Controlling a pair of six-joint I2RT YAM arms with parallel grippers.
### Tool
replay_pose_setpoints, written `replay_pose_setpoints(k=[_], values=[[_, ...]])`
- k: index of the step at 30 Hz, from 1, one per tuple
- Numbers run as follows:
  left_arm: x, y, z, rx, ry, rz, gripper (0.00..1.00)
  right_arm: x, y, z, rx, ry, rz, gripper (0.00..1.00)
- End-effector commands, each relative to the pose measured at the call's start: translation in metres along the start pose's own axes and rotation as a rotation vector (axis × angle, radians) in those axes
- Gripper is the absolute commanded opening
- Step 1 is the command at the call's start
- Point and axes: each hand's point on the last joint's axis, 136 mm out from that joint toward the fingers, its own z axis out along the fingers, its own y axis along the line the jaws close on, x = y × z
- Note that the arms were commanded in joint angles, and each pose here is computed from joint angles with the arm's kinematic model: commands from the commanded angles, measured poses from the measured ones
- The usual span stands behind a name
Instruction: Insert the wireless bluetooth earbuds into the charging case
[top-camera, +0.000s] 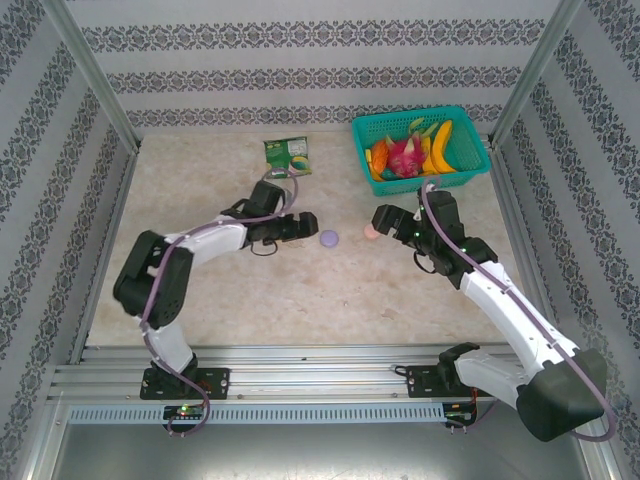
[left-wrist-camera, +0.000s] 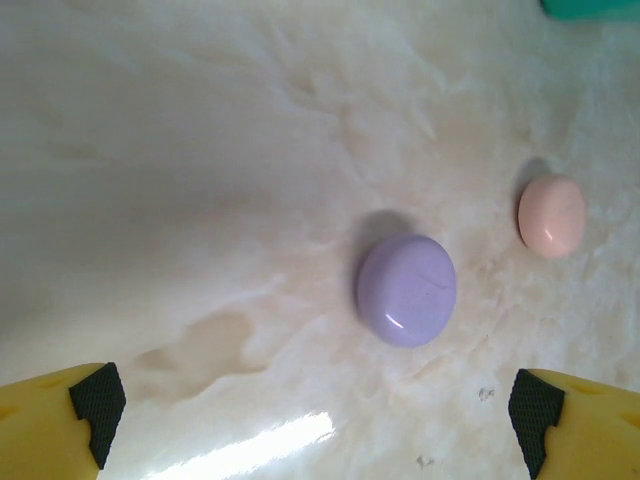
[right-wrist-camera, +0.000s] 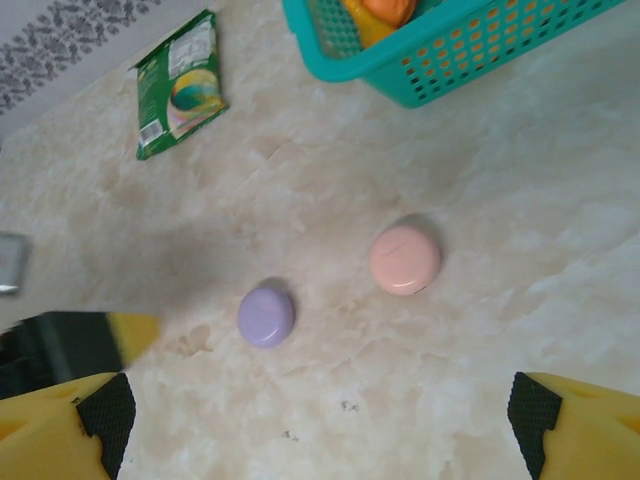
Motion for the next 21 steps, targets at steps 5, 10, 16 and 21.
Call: replay_pose_setpoints(k=[5,10,16,21], values=[[-0.041,0.048,-0.121,-0.337,-0.349,0.258,1.00,-0.021,-0.066,-0.009,0.296,-0.166,-0.094,0.98],[-0.045,0.085,-0.178,-0.553,-0.673,0.463,1.00,-0.037,-0.117,-0.012,0.490,-0.361,-0.173,0.98],[-0.028,0.142,-0.181,-0.654,-0.784,0.457,1.00,-0.043,-0.159,0.000,0.580,-0.377,-0.147,0.98],[-0.031,0.163,-0.160,-0.668,-0.812,0.452,1.00,-0.065,-0.158,0.005,0.590,-0.496,-0.241,0.98]])
